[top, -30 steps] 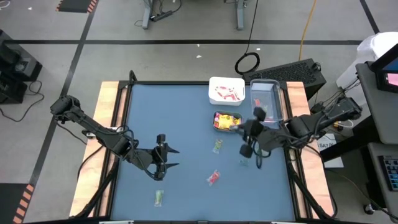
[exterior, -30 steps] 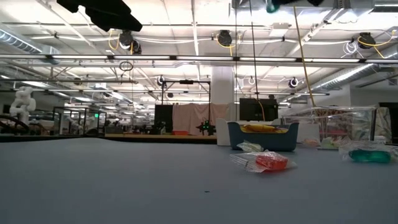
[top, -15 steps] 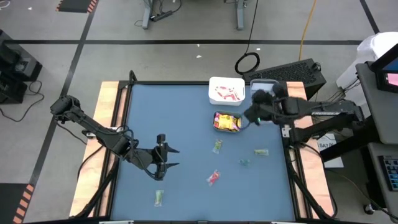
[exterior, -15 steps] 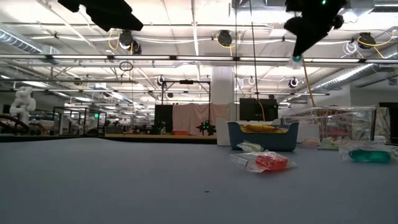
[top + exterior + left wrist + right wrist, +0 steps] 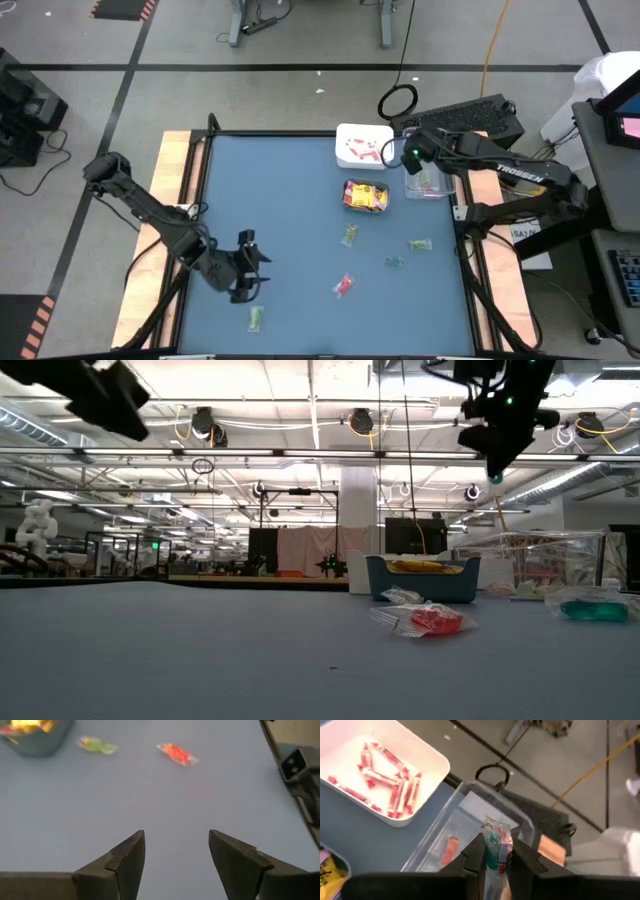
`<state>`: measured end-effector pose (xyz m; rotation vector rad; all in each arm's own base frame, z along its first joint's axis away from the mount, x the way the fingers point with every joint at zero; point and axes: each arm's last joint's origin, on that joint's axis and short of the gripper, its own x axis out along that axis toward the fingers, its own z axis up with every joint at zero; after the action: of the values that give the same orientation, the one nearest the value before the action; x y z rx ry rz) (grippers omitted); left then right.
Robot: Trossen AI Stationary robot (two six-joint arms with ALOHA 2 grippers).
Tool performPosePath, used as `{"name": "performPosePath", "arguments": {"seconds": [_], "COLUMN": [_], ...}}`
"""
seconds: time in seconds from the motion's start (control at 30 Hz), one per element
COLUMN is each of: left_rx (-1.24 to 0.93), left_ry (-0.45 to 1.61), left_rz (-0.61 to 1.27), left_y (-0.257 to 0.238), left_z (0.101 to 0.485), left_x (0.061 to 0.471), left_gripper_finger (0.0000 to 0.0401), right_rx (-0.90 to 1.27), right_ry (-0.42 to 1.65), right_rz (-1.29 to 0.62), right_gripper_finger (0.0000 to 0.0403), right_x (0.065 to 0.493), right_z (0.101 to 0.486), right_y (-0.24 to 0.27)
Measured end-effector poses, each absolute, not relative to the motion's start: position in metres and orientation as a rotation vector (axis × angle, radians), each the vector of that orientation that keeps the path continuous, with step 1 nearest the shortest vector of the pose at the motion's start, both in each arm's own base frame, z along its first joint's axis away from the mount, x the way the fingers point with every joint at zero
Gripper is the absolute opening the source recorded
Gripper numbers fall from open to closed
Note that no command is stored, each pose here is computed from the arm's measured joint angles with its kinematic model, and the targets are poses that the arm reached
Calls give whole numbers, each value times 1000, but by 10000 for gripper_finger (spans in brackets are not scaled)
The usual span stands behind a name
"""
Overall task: Sort candy
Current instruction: Put the middle left blue candy into the transparent bin
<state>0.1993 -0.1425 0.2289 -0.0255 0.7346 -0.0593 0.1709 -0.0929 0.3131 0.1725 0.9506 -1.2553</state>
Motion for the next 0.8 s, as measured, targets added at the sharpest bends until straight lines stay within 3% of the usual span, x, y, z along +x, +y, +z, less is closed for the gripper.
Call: {"name": "performPosePath", "arguments": {"seconds": [0.4, 0.8], "left_rx": [-67, -27], "left_ry": [751, 733], "left_rz": [-116, -115], "left_y": [-166, -175], "left_z": [228, 225], "left_x": [177, 171], "left_gripper_finger": [225, 225], "right_rx": [339, 472], "right_ry": [987, 999], "right_rz": [-1221, -1187], "right_gripper_finger": [55, 55], "right_x": [165, 153], "right_z": [235, 206], "right_y": [-114, -122]}}
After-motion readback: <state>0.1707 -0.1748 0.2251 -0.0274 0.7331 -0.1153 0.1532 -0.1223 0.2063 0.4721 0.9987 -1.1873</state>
